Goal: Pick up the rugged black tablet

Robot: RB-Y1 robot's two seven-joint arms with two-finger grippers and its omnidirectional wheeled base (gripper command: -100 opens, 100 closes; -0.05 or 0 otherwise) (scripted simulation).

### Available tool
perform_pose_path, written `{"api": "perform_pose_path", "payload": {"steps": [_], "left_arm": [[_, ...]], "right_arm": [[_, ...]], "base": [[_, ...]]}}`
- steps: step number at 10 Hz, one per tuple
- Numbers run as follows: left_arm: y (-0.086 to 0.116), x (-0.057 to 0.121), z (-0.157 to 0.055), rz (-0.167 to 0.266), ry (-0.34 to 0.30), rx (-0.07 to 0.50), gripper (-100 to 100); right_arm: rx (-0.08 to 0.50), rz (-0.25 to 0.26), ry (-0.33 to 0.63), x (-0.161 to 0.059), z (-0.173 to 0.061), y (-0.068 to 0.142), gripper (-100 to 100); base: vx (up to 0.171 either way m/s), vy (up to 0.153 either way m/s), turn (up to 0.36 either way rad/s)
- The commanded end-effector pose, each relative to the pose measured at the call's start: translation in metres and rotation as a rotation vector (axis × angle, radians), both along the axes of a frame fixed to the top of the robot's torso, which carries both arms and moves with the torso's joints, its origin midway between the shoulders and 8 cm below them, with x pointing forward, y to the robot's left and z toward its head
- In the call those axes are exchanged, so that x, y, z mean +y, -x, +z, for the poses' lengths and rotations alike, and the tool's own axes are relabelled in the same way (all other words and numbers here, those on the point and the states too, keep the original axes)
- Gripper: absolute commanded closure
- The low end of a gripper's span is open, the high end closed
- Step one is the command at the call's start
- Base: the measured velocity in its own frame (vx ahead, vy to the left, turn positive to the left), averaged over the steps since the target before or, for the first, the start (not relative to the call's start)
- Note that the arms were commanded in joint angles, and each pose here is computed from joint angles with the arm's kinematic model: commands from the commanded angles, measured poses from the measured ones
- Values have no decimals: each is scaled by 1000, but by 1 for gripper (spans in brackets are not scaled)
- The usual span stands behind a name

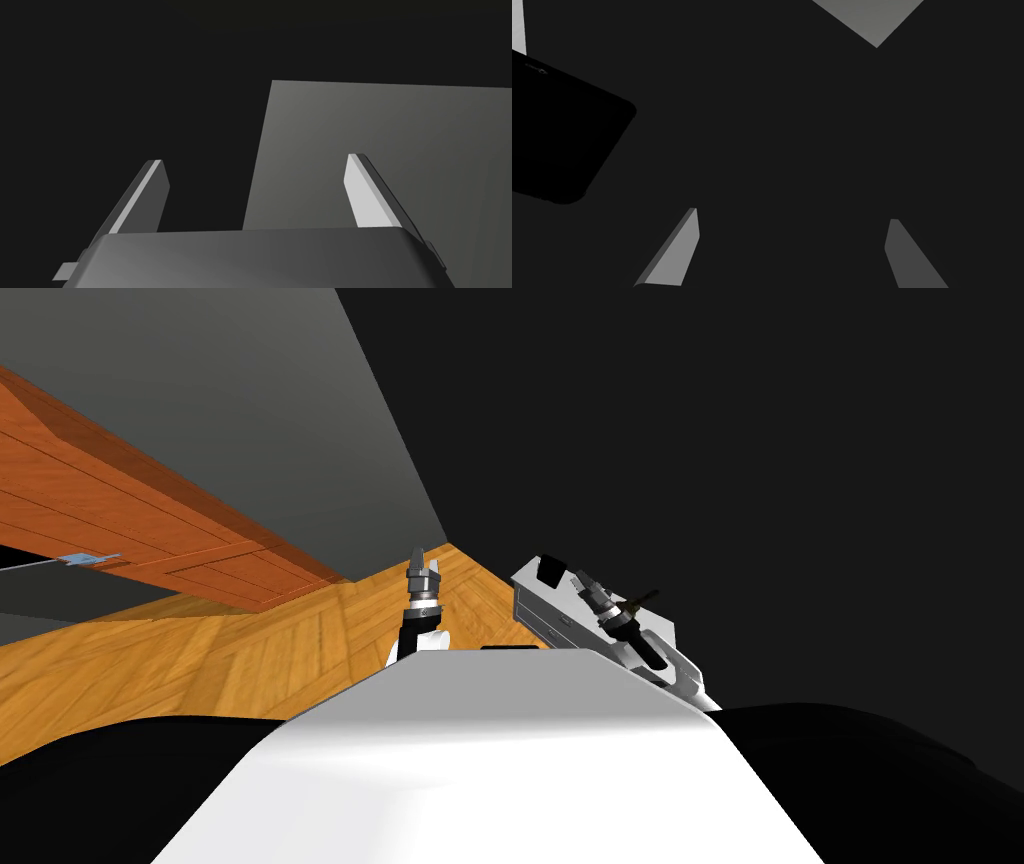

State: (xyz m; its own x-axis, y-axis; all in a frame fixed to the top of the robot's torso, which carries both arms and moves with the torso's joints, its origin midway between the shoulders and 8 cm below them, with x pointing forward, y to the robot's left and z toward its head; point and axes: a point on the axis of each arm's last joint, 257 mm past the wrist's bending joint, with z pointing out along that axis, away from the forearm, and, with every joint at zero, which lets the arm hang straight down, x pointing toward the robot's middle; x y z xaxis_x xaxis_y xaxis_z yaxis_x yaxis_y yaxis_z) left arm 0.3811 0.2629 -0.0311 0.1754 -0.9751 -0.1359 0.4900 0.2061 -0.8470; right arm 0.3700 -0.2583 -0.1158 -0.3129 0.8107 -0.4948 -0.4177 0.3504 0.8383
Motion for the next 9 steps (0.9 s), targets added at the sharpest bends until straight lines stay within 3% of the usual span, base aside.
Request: {"api": "perform_pose_path", "payload": {"steps": [1, 2, 4, 7, 9], "left_arm": [[0, 0, 0, 0, 0, 0, 0], [0, 0, 0, 0, 0, 0, 0], [0, 0, 0, 0, 0, 0, 0], [0, 0, 0, 0, 0, 0, 0], [0, 0, 0, 0, 0, 0, 0]], "right_arm": [[23, 20, 47, -2, -9, 0, -100], [61, 25, 82, -8, -28, 1, -100], [67, 43, 118, -10, -29, 2, -100], [147, 68, 221, -27, -65, 9, -100], [154, 88, 263, -30, -65, 10, -100]], "base": [[-13, 3, 50], [-15, 7, 82], [-5, 3, 28], [-2, 13, 82], [1, 9, 24]]}}
